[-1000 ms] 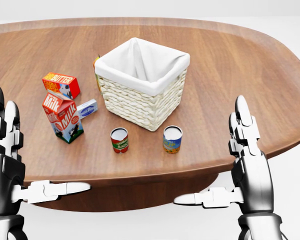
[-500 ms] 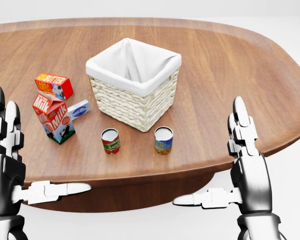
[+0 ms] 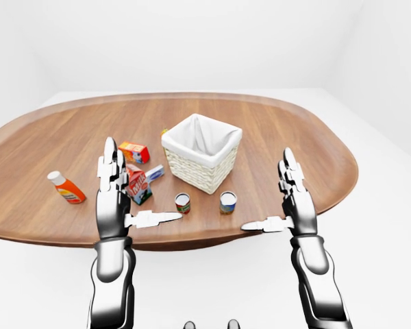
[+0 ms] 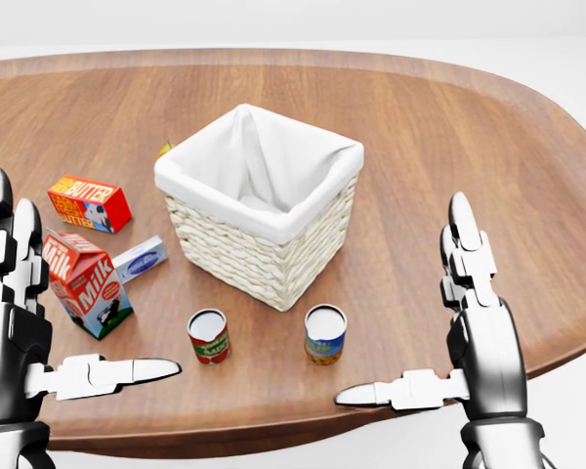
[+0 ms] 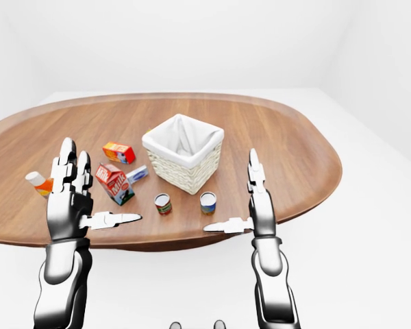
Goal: Pick up the alphabet soup, and put it in the basket.
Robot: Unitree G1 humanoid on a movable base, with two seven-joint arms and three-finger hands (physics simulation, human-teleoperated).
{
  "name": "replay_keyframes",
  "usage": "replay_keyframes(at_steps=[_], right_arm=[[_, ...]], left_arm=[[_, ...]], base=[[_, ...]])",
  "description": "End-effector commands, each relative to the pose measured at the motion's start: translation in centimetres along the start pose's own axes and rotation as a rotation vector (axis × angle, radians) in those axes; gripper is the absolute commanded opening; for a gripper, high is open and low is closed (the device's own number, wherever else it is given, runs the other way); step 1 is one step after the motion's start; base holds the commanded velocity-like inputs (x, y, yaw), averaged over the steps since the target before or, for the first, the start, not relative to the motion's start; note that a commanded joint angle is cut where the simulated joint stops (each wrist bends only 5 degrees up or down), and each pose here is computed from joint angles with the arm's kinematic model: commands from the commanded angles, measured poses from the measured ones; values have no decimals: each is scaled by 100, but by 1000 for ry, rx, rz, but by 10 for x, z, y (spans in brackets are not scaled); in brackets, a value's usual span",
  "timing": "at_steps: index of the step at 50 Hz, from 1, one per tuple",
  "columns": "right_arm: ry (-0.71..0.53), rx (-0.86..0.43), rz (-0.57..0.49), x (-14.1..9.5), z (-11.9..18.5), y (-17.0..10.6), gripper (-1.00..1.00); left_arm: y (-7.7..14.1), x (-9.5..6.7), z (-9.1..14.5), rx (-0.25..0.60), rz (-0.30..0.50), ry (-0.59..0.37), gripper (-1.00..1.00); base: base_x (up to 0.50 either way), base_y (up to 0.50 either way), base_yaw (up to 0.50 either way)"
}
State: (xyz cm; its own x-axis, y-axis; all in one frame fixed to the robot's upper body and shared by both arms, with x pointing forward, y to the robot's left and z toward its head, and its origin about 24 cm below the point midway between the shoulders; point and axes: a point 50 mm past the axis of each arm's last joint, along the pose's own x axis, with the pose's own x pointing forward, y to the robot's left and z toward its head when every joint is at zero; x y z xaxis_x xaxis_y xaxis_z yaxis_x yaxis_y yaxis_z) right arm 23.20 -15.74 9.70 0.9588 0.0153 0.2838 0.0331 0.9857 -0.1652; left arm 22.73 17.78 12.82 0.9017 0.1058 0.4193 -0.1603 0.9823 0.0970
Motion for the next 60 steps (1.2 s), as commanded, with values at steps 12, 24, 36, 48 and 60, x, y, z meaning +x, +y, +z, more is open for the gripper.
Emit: replay_keyframes(at_steps=[12, 24, 36, 48, 60], right_arm=[[9, 0, 7, -1, -2, 1, 100], [12, -3, 8, -1, -3, 1, 100], [16, -7, 11, -1, -3, 2, 100], [21, -16, 13, -1, -5, 3, 100], [52, -31, 1, -5, -11, -3, 100]], left_arm=[[-1, -1, -1, 1, -2, 5, 100], [-1, -1, 0, 1, -2, 2, 100], [-1, 0, -2, 2, -2, 9, 100], [-1, 0, -4, 4, -2, 17, 100], [0, -1, -2, 5, 1, 10, 100]], base=[[40, 0, 0], [37, 0, 0], [36, 0, 0], [8, 0, 0], [0, 0, 0]])
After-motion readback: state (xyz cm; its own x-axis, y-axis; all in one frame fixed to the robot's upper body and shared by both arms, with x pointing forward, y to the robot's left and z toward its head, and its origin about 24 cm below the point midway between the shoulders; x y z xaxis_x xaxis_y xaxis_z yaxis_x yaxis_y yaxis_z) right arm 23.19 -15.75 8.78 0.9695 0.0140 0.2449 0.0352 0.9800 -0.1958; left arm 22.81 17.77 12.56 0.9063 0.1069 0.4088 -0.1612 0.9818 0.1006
